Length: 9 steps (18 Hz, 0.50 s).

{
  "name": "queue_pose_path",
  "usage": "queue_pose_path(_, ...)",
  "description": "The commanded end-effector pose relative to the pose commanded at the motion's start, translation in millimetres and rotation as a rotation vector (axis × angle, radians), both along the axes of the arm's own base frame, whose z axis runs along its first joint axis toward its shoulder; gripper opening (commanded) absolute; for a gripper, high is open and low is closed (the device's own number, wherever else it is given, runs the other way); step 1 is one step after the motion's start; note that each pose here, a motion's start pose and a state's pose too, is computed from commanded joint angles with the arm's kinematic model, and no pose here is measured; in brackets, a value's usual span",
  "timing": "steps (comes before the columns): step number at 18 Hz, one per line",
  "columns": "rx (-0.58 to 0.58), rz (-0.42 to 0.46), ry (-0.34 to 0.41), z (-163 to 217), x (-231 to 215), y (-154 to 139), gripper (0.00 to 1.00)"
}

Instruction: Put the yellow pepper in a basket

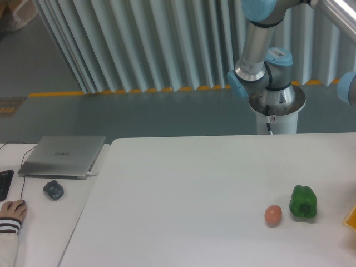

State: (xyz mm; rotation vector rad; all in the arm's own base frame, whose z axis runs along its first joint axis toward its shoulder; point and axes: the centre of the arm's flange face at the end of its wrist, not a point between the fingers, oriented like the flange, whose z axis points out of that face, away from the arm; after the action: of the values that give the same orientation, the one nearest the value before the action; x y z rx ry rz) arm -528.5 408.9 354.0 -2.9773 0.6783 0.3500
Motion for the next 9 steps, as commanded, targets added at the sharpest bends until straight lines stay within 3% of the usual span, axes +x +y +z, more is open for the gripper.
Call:
queue_pose_path(5, -0.013, -0.007, -0.022, 2, 13, -2, 1.0)
queue_pose_path(9, -0.063, -0.049, -0.123, 8, 51, 12, 1.0)
